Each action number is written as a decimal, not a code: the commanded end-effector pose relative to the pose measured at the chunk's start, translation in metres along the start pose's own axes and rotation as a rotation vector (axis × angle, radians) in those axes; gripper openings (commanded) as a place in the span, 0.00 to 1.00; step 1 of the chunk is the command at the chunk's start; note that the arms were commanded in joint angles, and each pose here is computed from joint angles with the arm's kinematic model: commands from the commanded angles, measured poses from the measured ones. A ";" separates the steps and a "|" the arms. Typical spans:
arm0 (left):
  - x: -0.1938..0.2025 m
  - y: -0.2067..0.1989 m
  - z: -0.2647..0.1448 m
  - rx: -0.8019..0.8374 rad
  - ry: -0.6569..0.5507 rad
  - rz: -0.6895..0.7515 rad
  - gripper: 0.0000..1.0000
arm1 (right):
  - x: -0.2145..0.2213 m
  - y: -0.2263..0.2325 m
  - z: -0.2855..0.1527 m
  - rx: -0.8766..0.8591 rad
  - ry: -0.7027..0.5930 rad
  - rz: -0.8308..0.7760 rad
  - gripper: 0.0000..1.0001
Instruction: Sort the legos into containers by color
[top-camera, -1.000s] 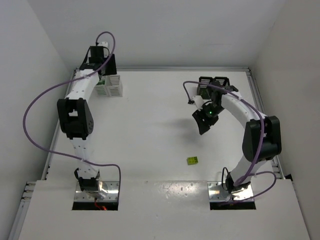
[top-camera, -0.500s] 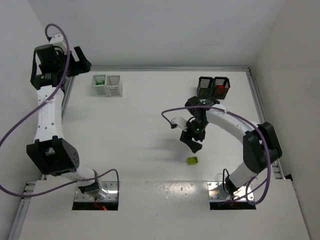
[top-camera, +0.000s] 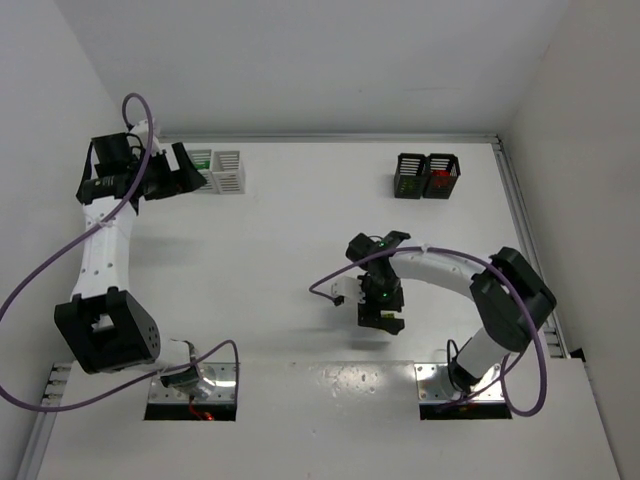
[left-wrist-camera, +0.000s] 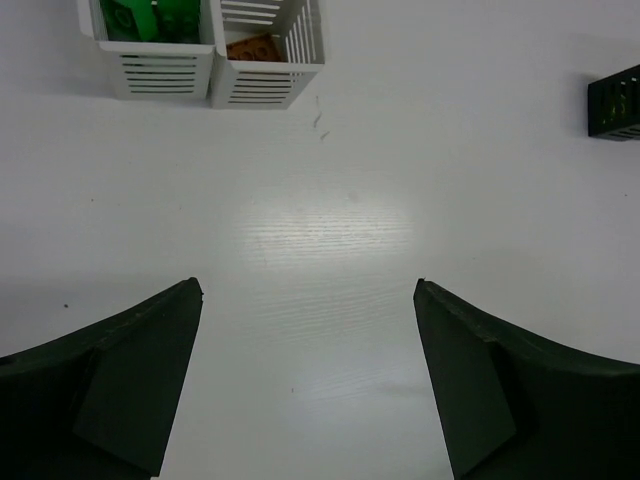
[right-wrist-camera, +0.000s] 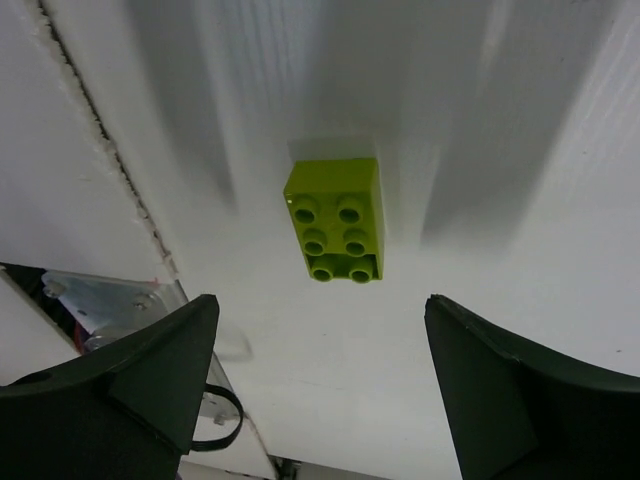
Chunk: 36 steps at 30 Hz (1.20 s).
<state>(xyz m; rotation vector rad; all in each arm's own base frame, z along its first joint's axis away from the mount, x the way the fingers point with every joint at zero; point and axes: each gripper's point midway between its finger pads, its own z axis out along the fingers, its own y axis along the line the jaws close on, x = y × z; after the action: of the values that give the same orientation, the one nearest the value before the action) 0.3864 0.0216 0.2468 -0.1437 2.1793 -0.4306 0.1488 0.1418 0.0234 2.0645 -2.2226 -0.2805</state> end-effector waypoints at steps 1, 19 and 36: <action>-0.008 -0.006 -0.008 0.028 -0.056 0.024 0.94 | -0.009 -0.017 0.007 0.102 0.009 -0.009 0.85; 0.003 0.008 -0.003 -0.033 -0.045 0.011 0.99 | -0.017 -0.029 0.039 0.196 0.092 0.049 0.59; 0.009 -0.002 -0.012 -0.009 -0.160 0.024 0.99 | -0.125 -0.118 -0.104 0.554 -0.407 0.231 0.07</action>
<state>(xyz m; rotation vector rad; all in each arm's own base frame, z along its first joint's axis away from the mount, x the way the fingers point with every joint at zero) 0.3659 0.0197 0.2183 -0.1919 2.1486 -0.4064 0.2423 0.2248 0.0496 2.1271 -2.6810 -0.0373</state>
